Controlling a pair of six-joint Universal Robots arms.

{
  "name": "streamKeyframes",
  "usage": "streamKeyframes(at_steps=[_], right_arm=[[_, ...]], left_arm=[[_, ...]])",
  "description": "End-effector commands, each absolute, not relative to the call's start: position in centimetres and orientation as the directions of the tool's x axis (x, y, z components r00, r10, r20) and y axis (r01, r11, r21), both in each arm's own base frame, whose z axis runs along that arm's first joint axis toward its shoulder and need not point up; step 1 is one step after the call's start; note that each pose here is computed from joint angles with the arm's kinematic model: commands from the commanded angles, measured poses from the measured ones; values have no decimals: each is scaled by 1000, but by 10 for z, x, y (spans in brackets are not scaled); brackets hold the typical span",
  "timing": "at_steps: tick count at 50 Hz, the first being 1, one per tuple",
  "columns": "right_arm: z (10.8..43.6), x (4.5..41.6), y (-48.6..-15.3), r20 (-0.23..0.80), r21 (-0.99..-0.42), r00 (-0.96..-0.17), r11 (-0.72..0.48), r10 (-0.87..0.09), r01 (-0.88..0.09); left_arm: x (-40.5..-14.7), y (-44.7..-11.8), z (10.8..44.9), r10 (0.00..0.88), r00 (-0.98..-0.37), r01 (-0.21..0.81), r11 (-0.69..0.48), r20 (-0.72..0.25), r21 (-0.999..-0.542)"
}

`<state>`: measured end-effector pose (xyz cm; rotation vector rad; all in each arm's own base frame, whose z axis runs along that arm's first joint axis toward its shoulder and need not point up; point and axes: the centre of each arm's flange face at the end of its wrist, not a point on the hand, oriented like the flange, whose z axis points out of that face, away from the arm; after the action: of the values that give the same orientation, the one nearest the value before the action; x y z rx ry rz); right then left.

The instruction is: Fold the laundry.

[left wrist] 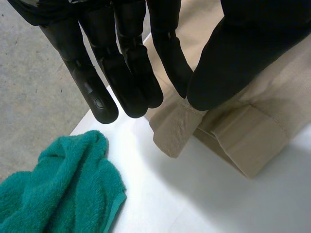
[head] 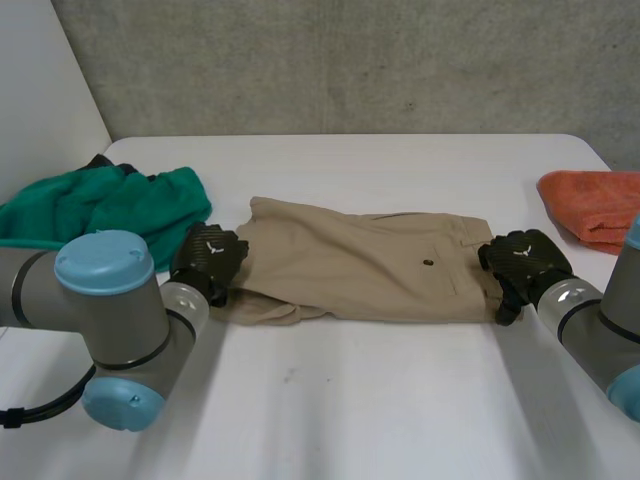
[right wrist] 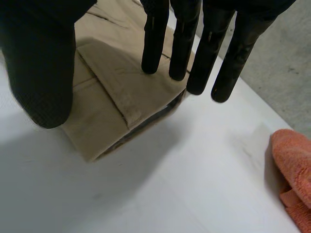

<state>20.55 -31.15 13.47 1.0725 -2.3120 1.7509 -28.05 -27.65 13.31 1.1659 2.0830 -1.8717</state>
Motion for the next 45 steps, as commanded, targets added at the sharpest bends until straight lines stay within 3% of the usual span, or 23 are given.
streamKeyframes(at_steps=[1, 12, 18, 23, 29, 38, 41, 44, 45], right_arm=[[134, 206, -318, 441, -838, -760, 83, -478, -539], [133, 208, -312, 429, -838, -733, 71, -528, -542], [147, 171, -325, 432, -830, -779, 139, -454, -541], [164, 134, -336, 505, -783, -761, 155, -408, -603], [180, 131, -344, 618, -717, -675, 62, -403, -694], [230, 226, -321, 692, -710, -560, -292, -455, -641], [239, 282, -289, 713, -699, -455, -479, -534, -532], [226, 313, -268, 706, -703, -361, -545, -609, -457], [217, 330, -255, 693, -715, -298, -570, -657, -406]], left_arm=[[-277, -264, 133, 470, -691, 604, -42, -549, -796], [-271, -253, 163, 436, -709, 580, -86, -555, -810], [-265, -248, 184, 405, -727, 561, -116, -555, -820], [-262, -242, 197, 391, -736, 547, -137, -553, -826], [-259, -237, 200, 388, -740, 542, -140, -549, -829], [-261, -236, 203, 386, -741, 537, -150, -549, -830], [-261, -237, 208, 379, -746, 529, -164, -548, -833], [-261, -238, 211, 371, -751, 524, -171, -547, -835], [-262, -238, 212, 370, -751, 522, -175, -547, -835]])
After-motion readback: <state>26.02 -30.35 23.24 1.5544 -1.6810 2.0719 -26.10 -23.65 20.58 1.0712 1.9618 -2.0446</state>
